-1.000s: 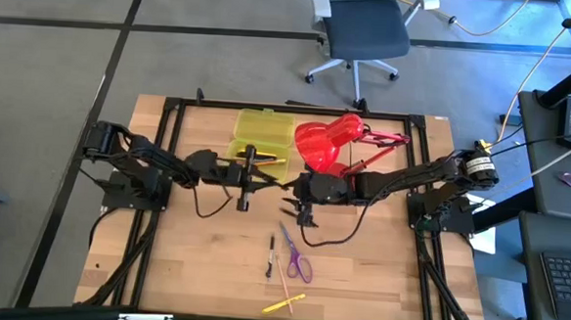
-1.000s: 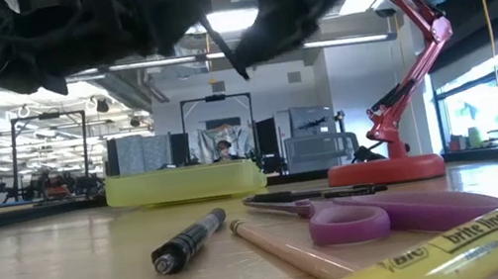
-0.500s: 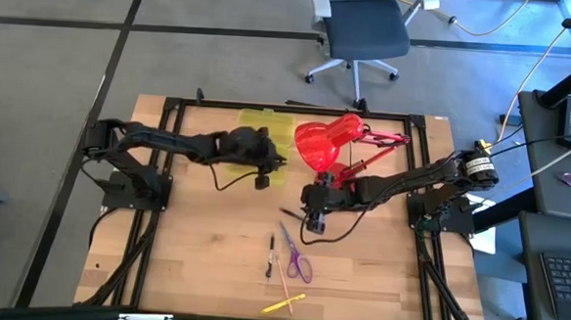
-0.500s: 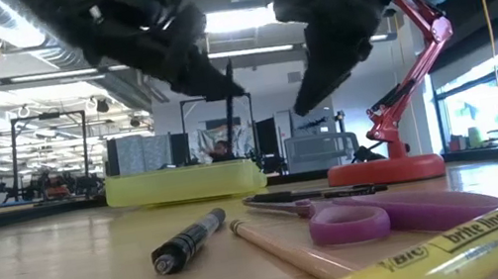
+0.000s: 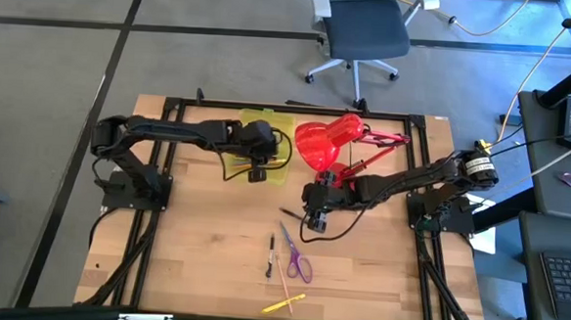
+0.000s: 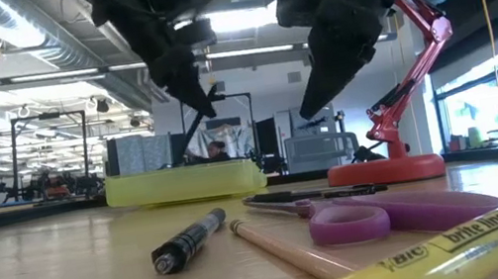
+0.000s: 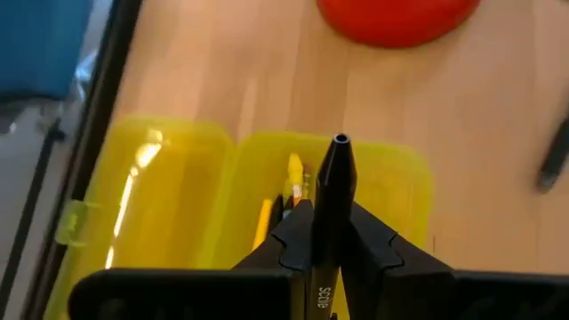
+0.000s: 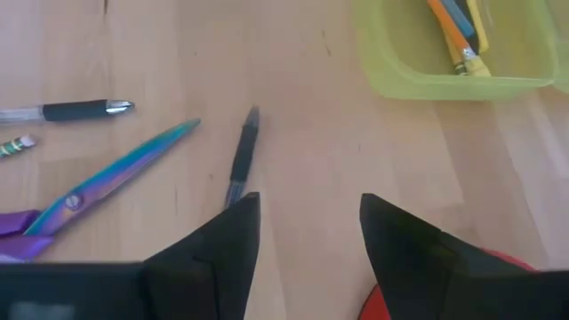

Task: Pick & place school supplies into a supply box
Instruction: Put the black pen into the yellow supply box

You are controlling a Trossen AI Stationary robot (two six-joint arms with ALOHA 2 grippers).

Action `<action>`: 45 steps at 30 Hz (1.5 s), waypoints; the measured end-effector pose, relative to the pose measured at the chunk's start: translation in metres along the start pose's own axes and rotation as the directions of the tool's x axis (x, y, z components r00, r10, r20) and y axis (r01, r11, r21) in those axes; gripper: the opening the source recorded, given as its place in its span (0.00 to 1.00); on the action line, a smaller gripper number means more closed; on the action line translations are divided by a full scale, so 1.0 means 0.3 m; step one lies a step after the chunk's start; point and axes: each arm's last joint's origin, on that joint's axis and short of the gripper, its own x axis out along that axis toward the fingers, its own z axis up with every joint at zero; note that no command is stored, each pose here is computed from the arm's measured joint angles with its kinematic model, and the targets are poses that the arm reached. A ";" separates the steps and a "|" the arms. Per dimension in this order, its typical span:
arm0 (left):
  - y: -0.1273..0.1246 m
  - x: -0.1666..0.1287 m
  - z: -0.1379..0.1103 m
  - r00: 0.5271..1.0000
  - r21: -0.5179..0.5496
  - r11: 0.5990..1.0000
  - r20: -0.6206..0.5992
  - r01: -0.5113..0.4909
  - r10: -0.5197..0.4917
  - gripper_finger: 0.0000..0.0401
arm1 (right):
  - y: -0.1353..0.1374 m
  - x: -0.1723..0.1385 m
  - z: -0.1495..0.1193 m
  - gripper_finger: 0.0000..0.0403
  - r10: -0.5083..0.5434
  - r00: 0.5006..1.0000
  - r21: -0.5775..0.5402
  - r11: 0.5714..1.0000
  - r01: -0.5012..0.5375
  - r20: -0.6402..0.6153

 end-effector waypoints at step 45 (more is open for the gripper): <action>0.059 0.271 -0.103 0.932 -0.131 0.988 -0.340 0.084 -0.124 0.24 | 0.027 0.088 -0.200 0.49 0.196 0.980 0.027 0.980 -0.196 -0.023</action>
